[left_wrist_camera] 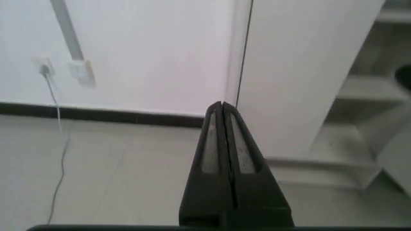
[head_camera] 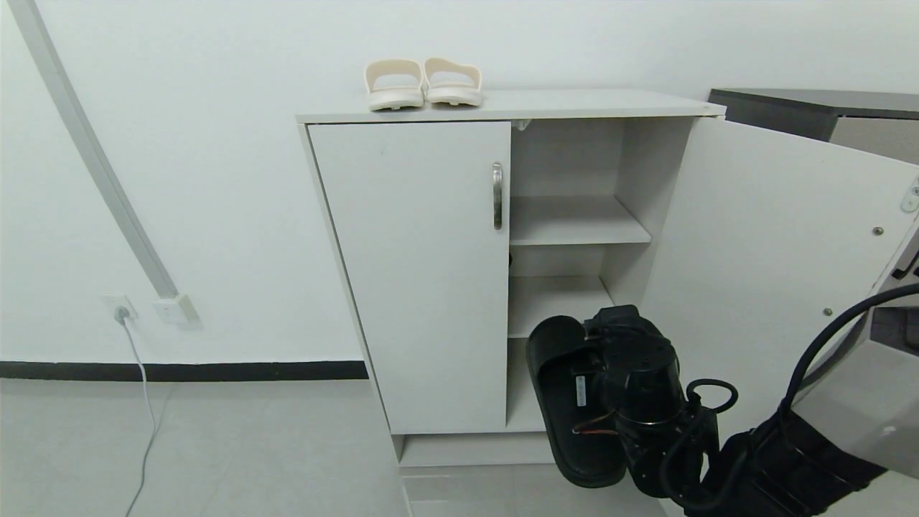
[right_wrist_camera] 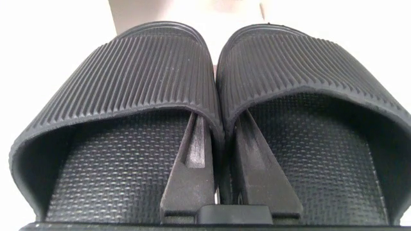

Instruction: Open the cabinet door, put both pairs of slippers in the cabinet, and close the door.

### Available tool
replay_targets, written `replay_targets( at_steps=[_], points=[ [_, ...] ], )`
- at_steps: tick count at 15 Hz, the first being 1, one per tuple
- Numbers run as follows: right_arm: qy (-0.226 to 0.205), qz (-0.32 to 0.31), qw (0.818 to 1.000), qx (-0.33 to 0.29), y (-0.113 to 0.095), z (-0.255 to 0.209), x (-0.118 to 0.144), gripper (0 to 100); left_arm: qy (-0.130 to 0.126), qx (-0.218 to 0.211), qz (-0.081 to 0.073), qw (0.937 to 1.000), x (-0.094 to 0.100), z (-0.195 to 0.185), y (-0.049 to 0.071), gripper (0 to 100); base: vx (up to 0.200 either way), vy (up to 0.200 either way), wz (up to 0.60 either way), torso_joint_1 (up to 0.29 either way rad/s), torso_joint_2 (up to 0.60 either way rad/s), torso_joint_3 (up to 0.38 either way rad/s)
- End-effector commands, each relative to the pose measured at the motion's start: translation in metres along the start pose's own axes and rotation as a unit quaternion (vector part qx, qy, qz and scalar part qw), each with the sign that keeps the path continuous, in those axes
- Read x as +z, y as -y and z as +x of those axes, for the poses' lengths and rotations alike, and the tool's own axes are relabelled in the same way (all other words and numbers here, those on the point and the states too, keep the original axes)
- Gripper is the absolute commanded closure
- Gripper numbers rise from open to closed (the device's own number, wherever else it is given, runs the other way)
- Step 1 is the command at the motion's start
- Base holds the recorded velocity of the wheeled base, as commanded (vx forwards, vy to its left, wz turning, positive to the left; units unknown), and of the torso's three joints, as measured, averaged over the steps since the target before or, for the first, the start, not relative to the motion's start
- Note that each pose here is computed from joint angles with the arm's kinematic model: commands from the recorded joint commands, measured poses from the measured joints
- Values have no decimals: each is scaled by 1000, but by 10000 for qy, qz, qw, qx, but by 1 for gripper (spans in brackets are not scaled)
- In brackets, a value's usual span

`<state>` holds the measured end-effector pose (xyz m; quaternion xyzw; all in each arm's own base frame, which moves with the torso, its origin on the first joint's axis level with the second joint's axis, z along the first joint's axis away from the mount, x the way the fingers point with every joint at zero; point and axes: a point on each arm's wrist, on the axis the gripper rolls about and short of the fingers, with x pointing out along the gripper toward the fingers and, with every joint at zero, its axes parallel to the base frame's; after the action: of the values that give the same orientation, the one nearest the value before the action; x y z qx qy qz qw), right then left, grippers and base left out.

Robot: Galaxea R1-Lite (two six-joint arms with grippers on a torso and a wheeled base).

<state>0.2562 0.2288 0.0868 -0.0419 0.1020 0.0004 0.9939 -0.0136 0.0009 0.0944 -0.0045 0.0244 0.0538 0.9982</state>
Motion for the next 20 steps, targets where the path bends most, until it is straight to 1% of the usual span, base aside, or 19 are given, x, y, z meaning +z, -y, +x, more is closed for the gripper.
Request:
replay_targets(
  at_steps=[1,2,4,5,7,9,14,15,17,20],
  points=[
    [-19,-55,10000,40,-1,-5,-2,100,191,-496,208,9984,-20,-9,0,100,0,0,0,0,0,0],
    [28,-37,9999,98,-2,-9,2,100,241,-540,268,9979,-19,-9,0,100,0,0,0,0,0,0],
    [76,-12,9998,155,-5,-11,5,100,250,-822,327,9958,-20,-8,1,100,0,0,0,0,0,0],
    [104,13,9998,166,-6,-11,7,100,259,-822,335,9957,-20,-8,1,100,0,0,0,0,0,0],
    [294,205,9992,157,-12,-6,21,100,246,-810,182,9962,-19,-9,1,100,0,0,0,0,0,0],
    [372,288,9989,-41,-14,-2,31,100,243,-824,236,9960,-20,-8,1,100,0,0,0,0,0,0],
    [325,251,9991,-92,-13,-1,31,100,248,-825,213,9961,-19,-9,1,100,0,-200,0,2,0,1],
    [309,235,9992,-94,-13,0,29,100,247,-825,197,9961,-19,-9,1,100,0,-200,0,2,-2,-2],
    [272,204,9994,-105,-14,1,26,100,239,-828,98,9962,-19,-9,1,100,0,-200,0,0,5,-2],
    [225,166,9996,-80,-17,2,21,100,239,-820,98,9963,-19,-9,1,100,0,0,0,0,0,0]
  ],
)
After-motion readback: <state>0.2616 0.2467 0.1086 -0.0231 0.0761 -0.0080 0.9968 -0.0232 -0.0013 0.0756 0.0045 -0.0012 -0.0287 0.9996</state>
